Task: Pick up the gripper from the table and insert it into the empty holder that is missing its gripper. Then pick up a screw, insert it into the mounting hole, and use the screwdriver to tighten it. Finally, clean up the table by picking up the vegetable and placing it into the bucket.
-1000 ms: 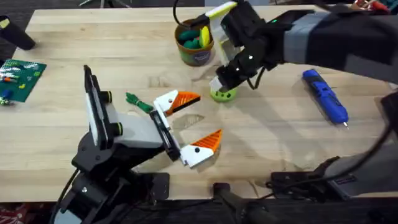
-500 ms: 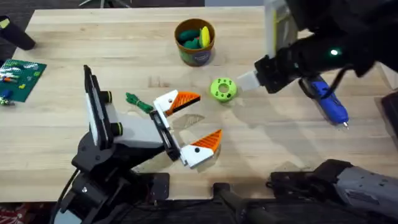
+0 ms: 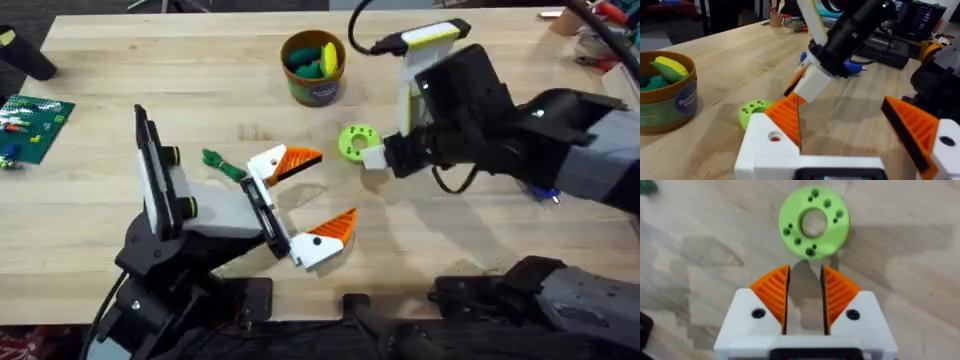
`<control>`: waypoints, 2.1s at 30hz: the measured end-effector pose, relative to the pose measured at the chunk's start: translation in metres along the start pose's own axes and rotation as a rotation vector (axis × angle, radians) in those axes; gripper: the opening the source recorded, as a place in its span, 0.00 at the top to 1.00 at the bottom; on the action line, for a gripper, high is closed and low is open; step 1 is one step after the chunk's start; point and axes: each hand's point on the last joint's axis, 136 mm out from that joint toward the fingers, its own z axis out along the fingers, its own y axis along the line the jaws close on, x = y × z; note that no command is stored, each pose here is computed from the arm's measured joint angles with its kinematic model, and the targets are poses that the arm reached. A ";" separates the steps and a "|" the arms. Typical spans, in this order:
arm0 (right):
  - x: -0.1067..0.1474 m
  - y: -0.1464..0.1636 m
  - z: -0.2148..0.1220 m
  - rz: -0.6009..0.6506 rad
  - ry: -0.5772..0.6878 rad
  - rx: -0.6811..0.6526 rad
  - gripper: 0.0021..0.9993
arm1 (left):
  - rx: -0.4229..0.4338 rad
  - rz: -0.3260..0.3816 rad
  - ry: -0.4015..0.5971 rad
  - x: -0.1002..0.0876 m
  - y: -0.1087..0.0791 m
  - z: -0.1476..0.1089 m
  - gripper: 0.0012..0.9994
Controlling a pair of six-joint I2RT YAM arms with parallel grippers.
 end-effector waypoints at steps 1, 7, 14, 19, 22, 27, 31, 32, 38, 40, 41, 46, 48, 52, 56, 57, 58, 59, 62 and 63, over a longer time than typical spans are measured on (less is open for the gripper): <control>-0.005 0.001 0.002 -0.001 -0.018 -0.005 0.65 | 0.000 0.000 0.000 0.000 0.000 0.000 0.01; 0.003 -0.001 0.026 0.008 0.039 -0.002 0.65 | 0.000 0.000 0.000 0.000 0.000 0.000 0.01; -0.002 -0.001 0.035 0.007 0.024 -0.005 0.65 | 0.000 0.000 0.000 0.000 0.000 0.000 0.01; -0.004 -0.001 0.035 0.006 0.019 -0.006 0.65 | 0.000 0.000 0.000 0.000 0.000 0.000 0.01; -0.003 -0.001 0.036 0.007 0.023 -0.005 0.65 | 0.000 0.000 0.000 0.000 0.000 0.000 0.01; -0.001 -0.002 0.039 0.008 0.035 -0.003 0.65 | 0.000 0.000 0.000 0.000 0.000 0.000 0.01; 0.000 -0.002 0.039 0.008 0.035 -0.003 0.65 | 0.000 0.000 0.000 0.000 0.000 0.000 0.01; 0.000 -0.002 0.039 0.008 0.035 -0.003 0.65 | 0.000 0.000 0.000 0.000 0.000 0.000 0.01; 0.001 -0.002 0.039 0.015 0.040 -0.001 0.87 | 0.000 0.000 0.000 0.000 0.000 0.000 0.01; 0.001 -0.002 0.039 0.016 0.042 -0.001 0.92 | 0.000 0.000 0.000 0.000 0.000 0.000 0.01; 0.001 -0.002 0.039 0.014 0.042 -0.001 0.95 | 0.000 0.000 0.000 0.000 0.000 0.000 0.01; 0.001 -0.002 0.039 0.019 0.040 -0.001 0.99 | 0.000 0.000 0.000 0.000 0.000 0.000 0.01; 0.001 -0.002 0.039 0.019 0.040 -0.001 0.99 | 0.000 0.000 0.000 0.000 0.000 0.000 0.01; 0.001 -0.002 0.039 0.019 0.040 -0.002 0.99 | 0.000 0.000 0.000 0.000 0.000 0.000 0.01; -0.001 -0.001 0.039 0.018 0.031 -0.010 0.99 | 0.000 0.000 0.000 0.000 0.000 0.000 0.01; -0.002 0.000 0.039 0.018 0.031 -0.014 0.99 | 0.000 0.000 0.000 0.000 0.000 0.000 0.01; -0.002 0.000 0.039 0.018 0.031 -0.017 0.99 | 0.000 0.000 0.000 0.000 0.000 0.000 0.01; -0.001 0.001 0.039 0.018 0.034 -0.018 0.99 | 0.000 0.000 0.000 0.000 0.000 0.000 0.01; 0.000 0.001 0.036 0.020 0.051 -0.014 0.99 | 0.000 0.000 0.000 0.000 0.000 0.000 0.01; -0.009 -0.003 0.017 0.021 0.071 0.031 0.99 | 0.000 0.000 0.000 0.000 0.000 0.000 0.01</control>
